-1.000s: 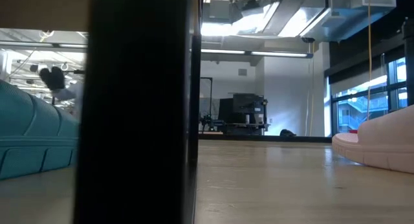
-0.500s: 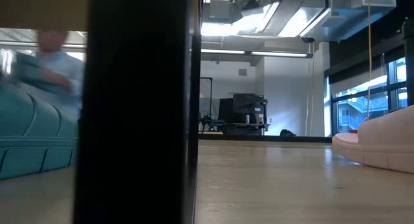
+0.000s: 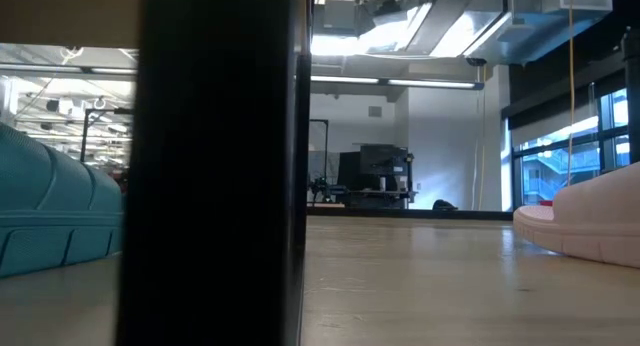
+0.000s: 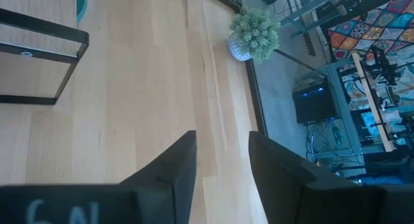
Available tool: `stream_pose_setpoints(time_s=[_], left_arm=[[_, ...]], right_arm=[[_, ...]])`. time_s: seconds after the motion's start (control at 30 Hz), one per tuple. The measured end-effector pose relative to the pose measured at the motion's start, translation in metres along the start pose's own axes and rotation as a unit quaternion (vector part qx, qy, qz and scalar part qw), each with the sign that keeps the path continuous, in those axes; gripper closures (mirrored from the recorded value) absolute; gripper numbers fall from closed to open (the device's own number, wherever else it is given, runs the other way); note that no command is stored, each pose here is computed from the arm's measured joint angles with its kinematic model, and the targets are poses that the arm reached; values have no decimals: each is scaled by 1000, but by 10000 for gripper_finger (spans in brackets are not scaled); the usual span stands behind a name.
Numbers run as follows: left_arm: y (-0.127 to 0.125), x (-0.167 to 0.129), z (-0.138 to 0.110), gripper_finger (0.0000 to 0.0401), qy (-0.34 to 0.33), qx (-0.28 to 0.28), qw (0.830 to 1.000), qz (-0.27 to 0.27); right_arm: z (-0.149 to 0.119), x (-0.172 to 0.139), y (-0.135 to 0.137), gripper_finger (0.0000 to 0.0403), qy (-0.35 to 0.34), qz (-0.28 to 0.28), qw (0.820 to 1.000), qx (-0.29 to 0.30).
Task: Pick and place slides into the shelf
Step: Put the left pink slipper on the shelf, then put the pink slipper on the shelf
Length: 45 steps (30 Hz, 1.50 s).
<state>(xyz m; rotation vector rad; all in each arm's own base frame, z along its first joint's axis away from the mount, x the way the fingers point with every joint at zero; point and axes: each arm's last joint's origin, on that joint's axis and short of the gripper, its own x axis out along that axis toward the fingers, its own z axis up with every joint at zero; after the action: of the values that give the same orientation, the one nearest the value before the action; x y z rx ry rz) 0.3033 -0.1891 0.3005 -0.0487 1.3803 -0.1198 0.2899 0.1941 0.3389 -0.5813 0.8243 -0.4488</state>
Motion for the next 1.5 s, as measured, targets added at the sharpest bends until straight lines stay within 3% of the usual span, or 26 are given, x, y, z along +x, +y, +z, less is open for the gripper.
stream_pose_setpoints(time_s=[0.27, 0.67, 0.9, 1.1, 1.3, 1.4, 1.5], left_arm=[[6, 0, 10, 177, -26, 25, 999, -13], [19, 0, 20, 177, -54, 38, 998, 8], [39, -31, 23, 177, -118, 94, 989, 2], [71, -94, 19, 177, -270, 128, 954, 1], [105, -152, -2, 177, -382, 128, 915, 28], [118, -167, -16, 177, -429, 134, 893, 28], [131, -163, -30, 177, -456, 151, 877, -5]], right_arm=[[0, 0, 0, 260, 0, 0, 1000, 0], [0, 0, 0, 260, 0, 1, 1000, 0], [0, 0, 0, 260, 1, 2, 1000, 2], [-2, 0, 1, 260, 14, 23, 999, 23], [-6, -5, 6, 260, 22, 36, 998, 38], [-12, -6, 11, 260, 28, 33, 998, 35], [-20, -2, 18, 260, 39, 26, 998, 35]])
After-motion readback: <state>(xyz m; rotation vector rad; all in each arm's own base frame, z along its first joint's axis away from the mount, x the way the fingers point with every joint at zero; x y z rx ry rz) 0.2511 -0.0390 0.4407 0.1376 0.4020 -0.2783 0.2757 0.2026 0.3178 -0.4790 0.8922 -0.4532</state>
